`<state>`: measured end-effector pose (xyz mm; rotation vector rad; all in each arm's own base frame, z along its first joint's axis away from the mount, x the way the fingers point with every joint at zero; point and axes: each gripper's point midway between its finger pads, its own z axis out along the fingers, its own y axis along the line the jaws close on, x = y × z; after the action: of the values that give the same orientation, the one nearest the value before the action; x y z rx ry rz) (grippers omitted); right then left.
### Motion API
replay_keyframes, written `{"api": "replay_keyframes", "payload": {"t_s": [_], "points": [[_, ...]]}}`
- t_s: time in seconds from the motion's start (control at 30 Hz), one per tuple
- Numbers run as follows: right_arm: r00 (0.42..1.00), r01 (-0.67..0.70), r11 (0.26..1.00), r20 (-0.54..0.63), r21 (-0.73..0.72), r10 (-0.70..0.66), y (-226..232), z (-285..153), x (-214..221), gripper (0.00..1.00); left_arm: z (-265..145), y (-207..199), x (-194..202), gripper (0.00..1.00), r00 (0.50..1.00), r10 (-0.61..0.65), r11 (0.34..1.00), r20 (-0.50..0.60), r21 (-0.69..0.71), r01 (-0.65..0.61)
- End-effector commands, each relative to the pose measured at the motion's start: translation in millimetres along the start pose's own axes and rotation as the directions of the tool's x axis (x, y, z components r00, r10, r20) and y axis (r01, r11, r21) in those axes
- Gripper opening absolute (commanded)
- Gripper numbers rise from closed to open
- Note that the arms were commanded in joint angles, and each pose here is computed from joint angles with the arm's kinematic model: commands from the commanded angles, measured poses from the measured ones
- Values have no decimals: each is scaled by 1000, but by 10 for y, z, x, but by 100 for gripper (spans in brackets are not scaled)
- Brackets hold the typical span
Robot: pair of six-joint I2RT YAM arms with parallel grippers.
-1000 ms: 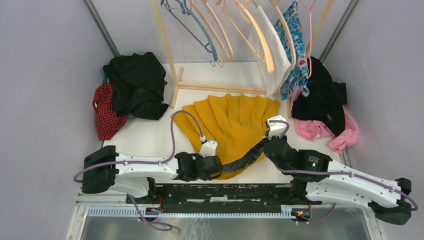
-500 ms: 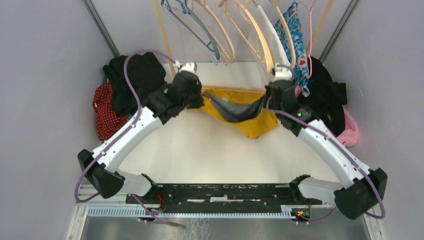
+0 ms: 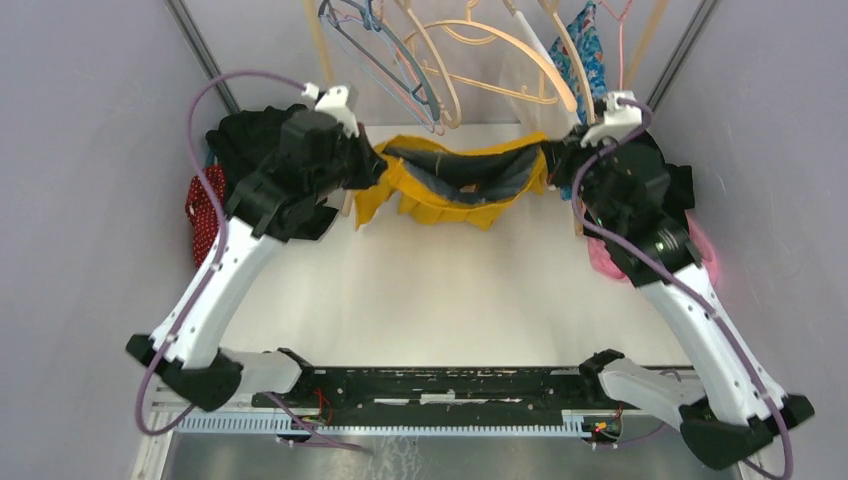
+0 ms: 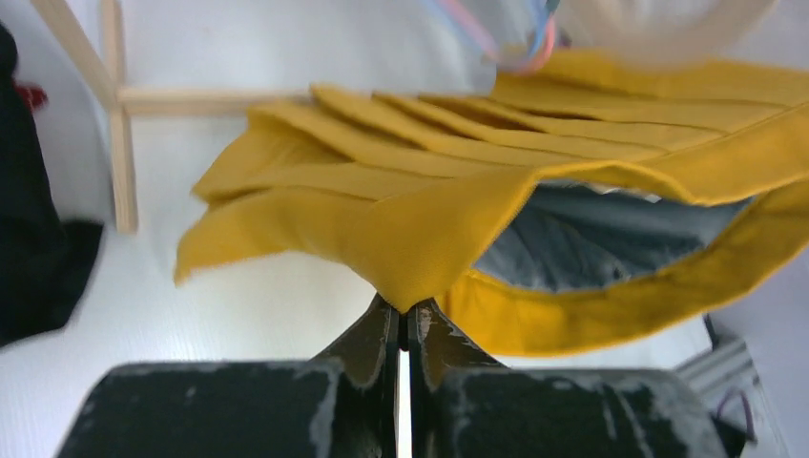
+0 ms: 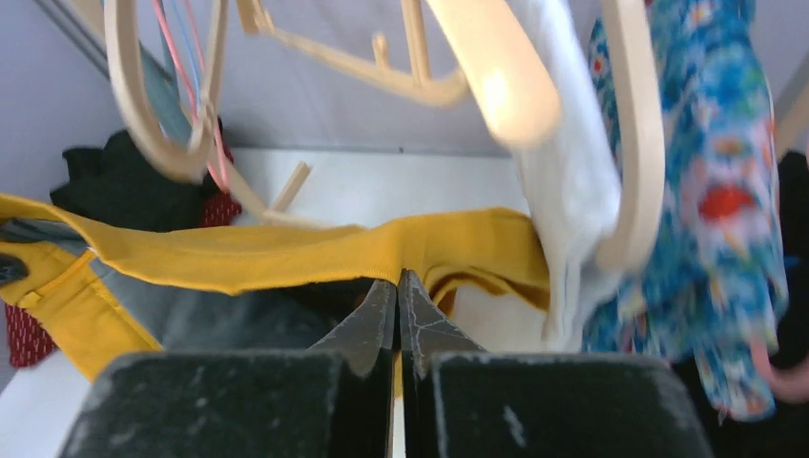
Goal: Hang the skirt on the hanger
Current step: Flatten out the skirt at the center of the board, then pick up the hanger from the clothesline.
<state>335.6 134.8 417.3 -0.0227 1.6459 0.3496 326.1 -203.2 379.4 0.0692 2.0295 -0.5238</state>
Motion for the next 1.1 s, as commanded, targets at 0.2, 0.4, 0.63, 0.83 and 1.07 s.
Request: {"api": "replay_keyframes", "payload": {"t_s": [0.2, 0.4, 0.63, 0.83, 1.07], "points": [[951, -101, 994, -290, 29, 105, -386, -631, 1919, 2, -206, 144, 1713, 3, 975, -66, 992, -210, 96, 88], [883, -157, 984, -434, 88, 179, -515, -984, 2573, 9, -301, 91, 2823, 6, 910, -100, 986, -402, 85, 146], [870, -158, 987, -469, 21, 150, -409, -1323, 2296, 70, -593, -2, 3165, 23, 869, -81, 986, -487, 90, 142], [880, -160, 984, -464, -78, 106, -189, -1373, 1851, 68, -755, -39, 3081, 44, 867, -69, 985, -493, 105, 138], [922, -142, 955, -385, -259, 33, 283, -1061, 957, 60, -755, -79, 2827, 47, 898, -61, 988, -435, 104, 117]]}}
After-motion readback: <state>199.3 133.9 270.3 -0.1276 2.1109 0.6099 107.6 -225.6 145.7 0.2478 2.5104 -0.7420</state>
